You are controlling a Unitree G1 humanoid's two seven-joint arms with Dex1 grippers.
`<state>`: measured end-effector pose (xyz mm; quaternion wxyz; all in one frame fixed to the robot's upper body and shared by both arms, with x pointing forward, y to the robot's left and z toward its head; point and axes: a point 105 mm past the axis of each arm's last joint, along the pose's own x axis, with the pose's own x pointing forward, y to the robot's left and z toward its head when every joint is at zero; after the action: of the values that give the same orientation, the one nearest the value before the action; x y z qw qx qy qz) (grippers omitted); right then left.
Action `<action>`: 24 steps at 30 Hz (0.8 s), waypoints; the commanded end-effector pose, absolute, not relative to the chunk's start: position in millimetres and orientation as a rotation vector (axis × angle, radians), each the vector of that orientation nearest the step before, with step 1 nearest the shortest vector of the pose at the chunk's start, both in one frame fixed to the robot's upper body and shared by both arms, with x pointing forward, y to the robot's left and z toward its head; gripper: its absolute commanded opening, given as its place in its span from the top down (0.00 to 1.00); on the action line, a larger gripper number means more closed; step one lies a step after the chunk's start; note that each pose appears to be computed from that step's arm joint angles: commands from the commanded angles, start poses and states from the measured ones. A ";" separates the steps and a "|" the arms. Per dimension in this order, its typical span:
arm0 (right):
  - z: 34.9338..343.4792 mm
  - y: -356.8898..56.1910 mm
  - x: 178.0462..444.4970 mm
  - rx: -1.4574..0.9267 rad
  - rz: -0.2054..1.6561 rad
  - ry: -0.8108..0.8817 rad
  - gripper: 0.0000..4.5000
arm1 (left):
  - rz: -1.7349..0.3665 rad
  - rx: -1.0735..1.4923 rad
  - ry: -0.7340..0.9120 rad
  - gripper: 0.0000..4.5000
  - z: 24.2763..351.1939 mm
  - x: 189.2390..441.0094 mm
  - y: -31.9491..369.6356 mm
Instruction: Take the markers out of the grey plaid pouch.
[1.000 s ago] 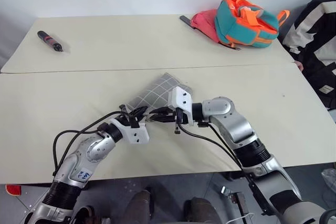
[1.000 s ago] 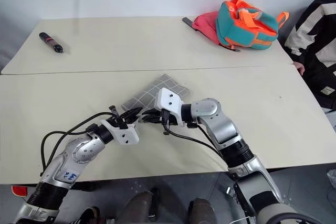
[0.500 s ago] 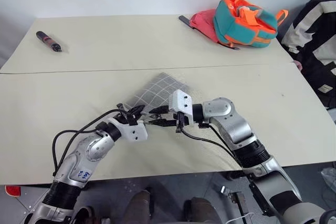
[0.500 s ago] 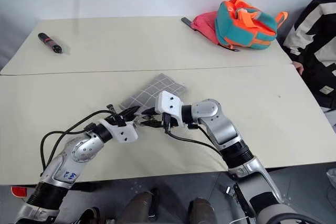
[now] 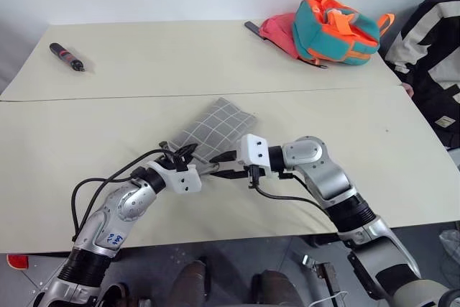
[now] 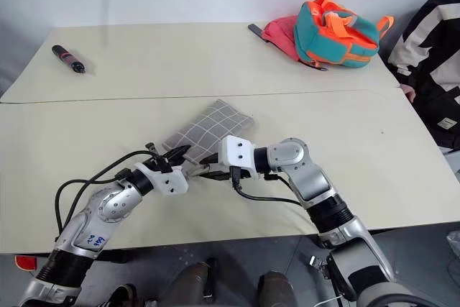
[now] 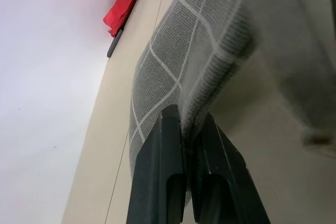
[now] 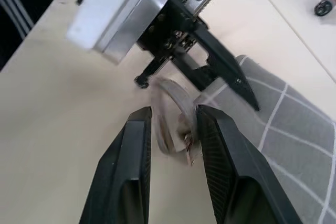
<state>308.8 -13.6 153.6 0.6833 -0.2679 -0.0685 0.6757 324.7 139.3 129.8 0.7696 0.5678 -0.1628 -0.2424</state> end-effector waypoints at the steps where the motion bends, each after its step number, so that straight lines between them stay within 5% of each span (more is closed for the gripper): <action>1: 166.3 -15.4 306.8 -0.563 1.498 -0.219 0.69 | -0.480 1.237 -0.360 1.00 136.8 325.4 148.2; 10: 163.5 -53.1 325.0 -0.363 1.345 -0.092 0.69 | -0.472 1.260 -0.362 1.00 141.0 324.0 154.1; 16: 149.0 -52.2 314.3 -0.201 1.321 0.014 0.69 | -0.475 1.296 -0.374 1.00 144.0 324.7 155.2; 24: 139.3 -4.5 295.3 0.297 1.243 0.223 0.69 | -0.472 1.295 -0.388 1.00 146.3 327.7 151.9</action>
<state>296.5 -5.7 123.2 0.7942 0.1299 0.1177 0.5818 328.3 153.4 140.6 0.7556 0.5939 -0.1643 -0.2221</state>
